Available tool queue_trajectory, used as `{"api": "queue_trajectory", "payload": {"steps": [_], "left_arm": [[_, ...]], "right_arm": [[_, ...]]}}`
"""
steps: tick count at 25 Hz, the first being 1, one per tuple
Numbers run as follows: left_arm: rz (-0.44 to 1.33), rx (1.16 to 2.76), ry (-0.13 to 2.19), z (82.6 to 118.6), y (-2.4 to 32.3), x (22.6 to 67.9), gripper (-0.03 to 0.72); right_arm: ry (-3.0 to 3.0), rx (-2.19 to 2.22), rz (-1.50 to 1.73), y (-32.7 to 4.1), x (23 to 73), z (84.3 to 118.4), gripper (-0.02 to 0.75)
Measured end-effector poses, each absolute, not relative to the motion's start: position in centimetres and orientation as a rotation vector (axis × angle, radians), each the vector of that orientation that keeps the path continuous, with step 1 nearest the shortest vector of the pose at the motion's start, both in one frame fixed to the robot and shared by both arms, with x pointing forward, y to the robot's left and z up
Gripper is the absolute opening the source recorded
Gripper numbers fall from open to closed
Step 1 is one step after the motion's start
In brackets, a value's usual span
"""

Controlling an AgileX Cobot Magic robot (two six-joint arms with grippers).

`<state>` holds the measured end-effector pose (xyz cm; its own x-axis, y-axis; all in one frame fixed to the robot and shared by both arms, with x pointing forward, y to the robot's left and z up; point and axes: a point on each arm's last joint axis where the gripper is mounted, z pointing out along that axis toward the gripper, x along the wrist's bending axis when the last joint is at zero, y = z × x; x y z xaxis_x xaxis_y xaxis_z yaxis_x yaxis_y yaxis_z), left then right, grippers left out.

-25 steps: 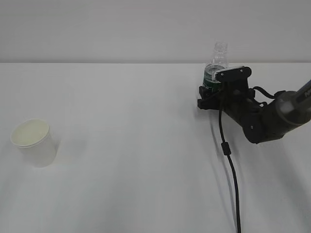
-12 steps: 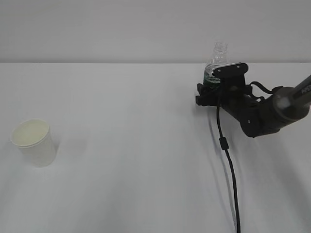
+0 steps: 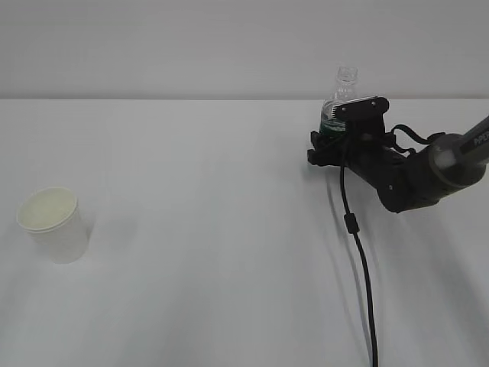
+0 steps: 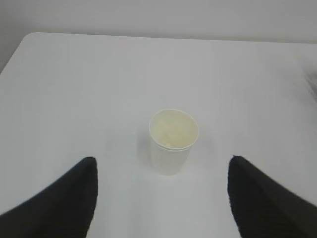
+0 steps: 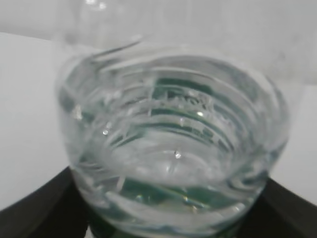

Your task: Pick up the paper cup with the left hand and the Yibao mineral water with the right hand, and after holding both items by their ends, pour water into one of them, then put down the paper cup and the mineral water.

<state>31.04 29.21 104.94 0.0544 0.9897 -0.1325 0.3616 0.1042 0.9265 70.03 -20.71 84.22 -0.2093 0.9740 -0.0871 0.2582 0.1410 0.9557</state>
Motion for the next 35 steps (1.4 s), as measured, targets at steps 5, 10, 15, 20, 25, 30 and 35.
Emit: {"api": "queue_trajectory", "payload": {"steps": [5,10,15,20,25,30,35], "left_arm": [[0.865,1.412,1.465,104.94,29.21,31.04,0.577],[0.865,1.412,1.465,104.94,29.21,31.04,0.575],[0.865,1.412,1.465,104.94,29.21,31.04,0.573],[0.865,1.412,1.465,104.94,29.21,31.04,0.573],[0.865,1.412,1.465,104.94,29.21,31.04,0.573],[0.865,1.412,1.465,104.94,29.21,31.04,0.572],[0.865,1.412,1.465,104.94,29.21,31.04,0.571]], "right_arm": [[1.61,1.219,1.12,-20.79,70.09,84.26,0.516],[1.612,1.22,1.119,-20.79,70.08,84.24,0.496],[1.609,1.224,1.119,-20.82,70.09,84.24,0.461],[1.606,1.227,1.119,-20.84,70.09,84.24,0.456],[1.606,1.227,1.119,-20.84,70.09,84.24,0.454],[1.61,1.221,1.119,-20.8,70.08,84.24,0.454],[1.65,1.221,1.101,-20.7,70.03,84.79,0.453]]}}
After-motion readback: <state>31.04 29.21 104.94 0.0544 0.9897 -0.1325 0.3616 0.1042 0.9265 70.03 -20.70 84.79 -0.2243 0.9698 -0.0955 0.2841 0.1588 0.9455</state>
